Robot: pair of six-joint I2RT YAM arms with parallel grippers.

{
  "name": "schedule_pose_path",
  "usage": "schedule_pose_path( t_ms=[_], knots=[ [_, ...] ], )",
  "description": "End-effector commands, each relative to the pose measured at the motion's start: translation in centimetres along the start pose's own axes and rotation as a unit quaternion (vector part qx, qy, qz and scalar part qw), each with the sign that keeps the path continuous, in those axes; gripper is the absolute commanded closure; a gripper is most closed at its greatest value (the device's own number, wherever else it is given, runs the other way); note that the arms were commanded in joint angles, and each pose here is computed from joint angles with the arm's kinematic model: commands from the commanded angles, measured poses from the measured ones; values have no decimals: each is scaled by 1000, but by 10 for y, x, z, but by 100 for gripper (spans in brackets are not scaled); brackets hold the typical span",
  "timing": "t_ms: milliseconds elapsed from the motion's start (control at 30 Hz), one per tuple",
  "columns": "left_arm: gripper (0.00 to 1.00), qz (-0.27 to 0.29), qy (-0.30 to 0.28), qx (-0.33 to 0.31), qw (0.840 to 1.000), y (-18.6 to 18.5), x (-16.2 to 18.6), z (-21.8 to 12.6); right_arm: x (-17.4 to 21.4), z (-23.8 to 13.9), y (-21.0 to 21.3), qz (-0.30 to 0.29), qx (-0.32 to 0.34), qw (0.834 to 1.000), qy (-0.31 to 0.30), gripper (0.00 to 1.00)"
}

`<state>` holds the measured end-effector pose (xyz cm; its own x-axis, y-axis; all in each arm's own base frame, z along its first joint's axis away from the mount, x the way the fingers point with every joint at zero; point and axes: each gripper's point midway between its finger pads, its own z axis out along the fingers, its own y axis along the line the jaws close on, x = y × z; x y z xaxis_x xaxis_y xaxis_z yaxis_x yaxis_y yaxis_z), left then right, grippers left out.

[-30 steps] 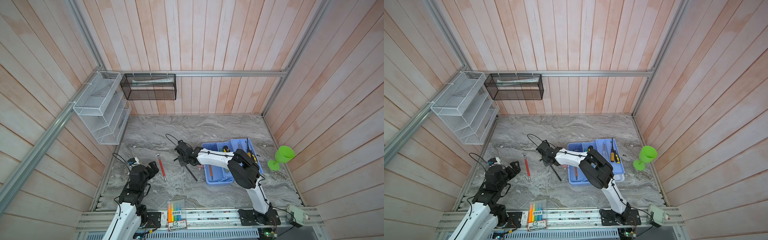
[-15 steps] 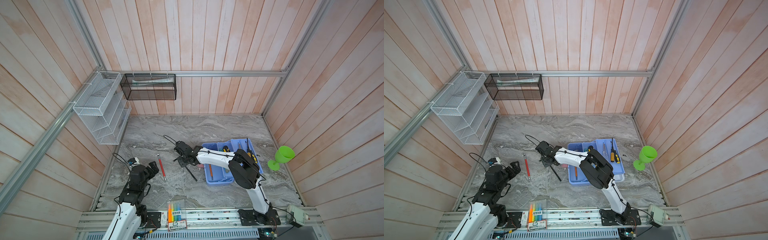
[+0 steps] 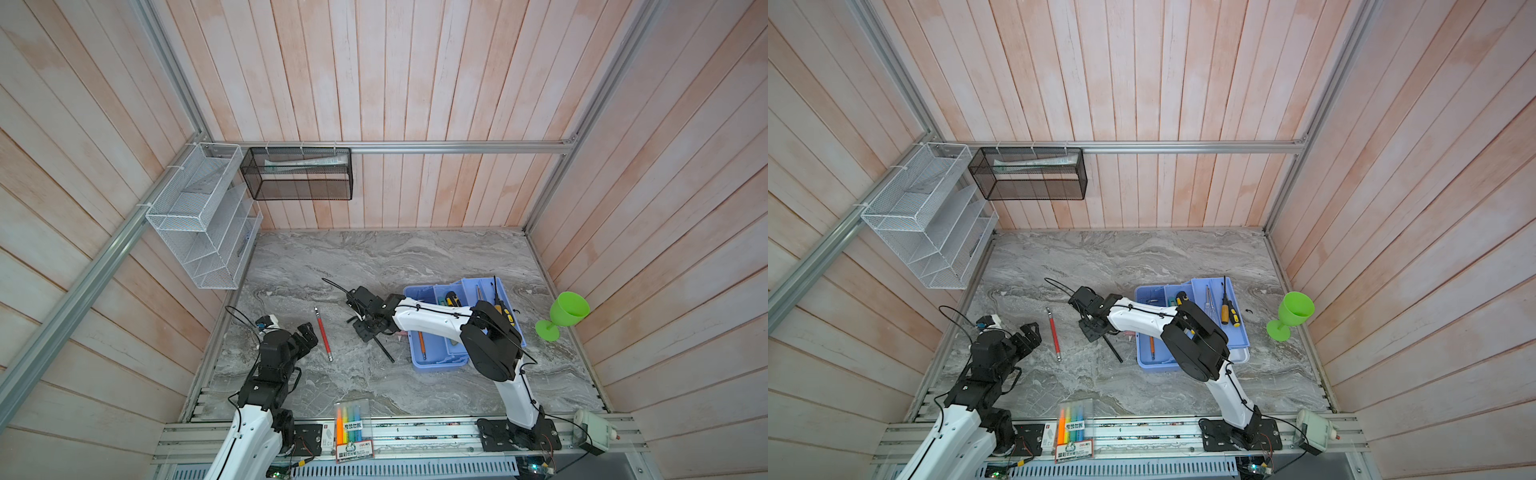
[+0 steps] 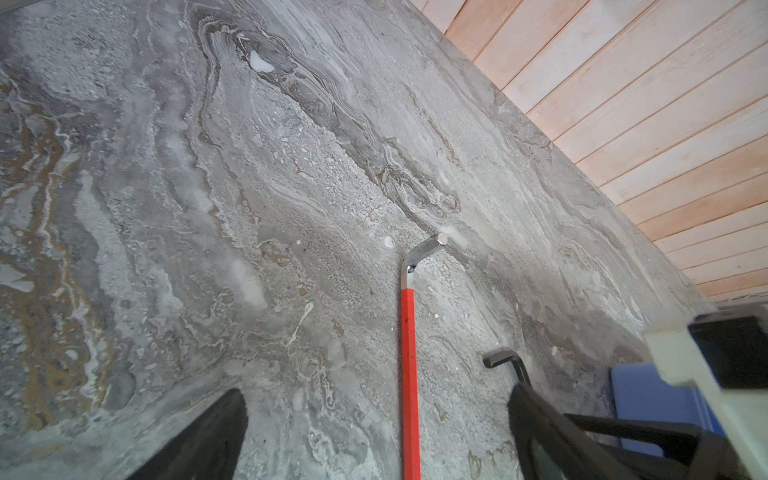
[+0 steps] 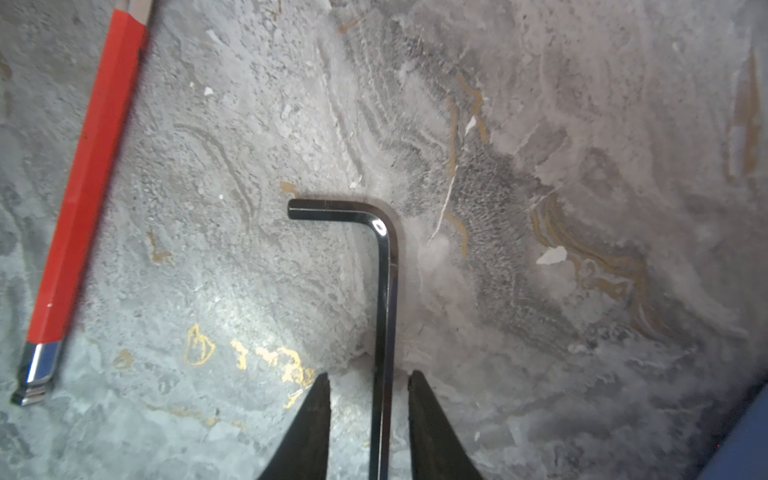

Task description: Pack the tool kit

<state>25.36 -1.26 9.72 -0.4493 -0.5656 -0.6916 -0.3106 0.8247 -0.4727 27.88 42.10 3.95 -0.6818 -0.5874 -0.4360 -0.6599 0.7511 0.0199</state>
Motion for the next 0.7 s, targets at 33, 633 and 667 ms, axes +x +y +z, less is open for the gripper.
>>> schedule_pose_path(
  t_ms=[33, 633, 667],
  knots=[
    [0, 5, 2, 5, 1000, -1, 2, 1, 20, 15, -2, -13, 14, 999, 36, 70],
    [0, 5, 2, 6, 1000, -1, 3, 0, 39, 38, -4, 1, 24, 997, 75, 93],
    [0, 5, 1, 6, 1000, -1, 2, 0, 38, 37, -4, 3, 25, 997, 74, 95]
  ],
)
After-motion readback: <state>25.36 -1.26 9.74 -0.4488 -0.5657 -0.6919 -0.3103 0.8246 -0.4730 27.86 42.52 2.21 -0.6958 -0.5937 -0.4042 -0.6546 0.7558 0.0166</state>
